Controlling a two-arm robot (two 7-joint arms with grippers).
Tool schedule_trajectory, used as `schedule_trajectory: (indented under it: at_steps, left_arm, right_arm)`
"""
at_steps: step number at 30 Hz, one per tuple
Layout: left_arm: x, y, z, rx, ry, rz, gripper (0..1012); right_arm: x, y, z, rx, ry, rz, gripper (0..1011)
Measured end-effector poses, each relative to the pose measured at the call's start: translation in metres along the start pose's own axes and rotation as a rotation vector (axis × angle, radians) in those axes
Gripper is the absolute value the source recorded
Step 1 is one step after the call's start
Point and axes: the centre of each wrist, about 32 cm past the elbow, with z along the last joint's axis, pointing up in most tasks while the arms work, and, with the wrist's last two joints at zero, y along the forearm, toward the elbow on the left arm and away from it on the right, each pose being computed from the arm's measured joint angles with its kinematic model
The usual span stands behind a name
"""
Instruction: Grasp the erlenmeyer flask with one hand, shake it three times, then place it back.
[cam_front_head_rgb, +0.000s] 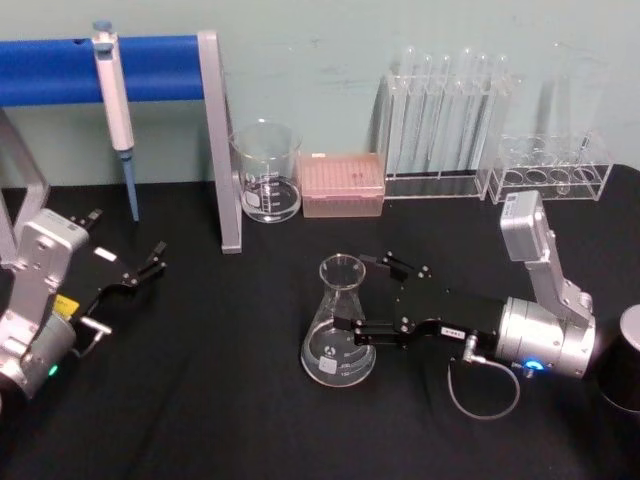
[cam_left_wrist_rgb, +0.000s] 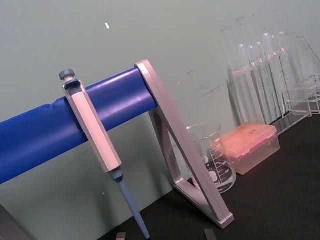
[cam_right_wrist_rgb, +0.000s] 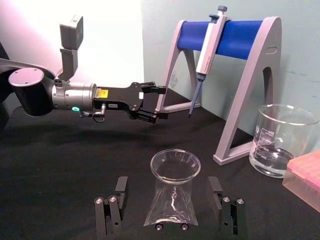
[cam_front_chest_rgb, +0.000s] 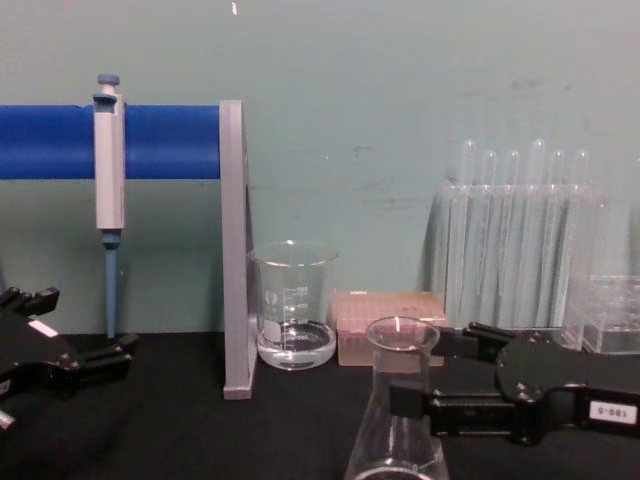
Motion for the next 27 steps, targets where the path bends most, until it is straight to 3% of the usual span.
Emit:
schedule_trajectory:
  at_steps: [27]
  left_arm:
    - [0.0000, 0.0000, 0.0000, 0.000, 0.000, 0.000, 1001]
  right_arm:
    - [0.009, 0.014, -0.003, 0.004, 0.029, 0.011, 1003]
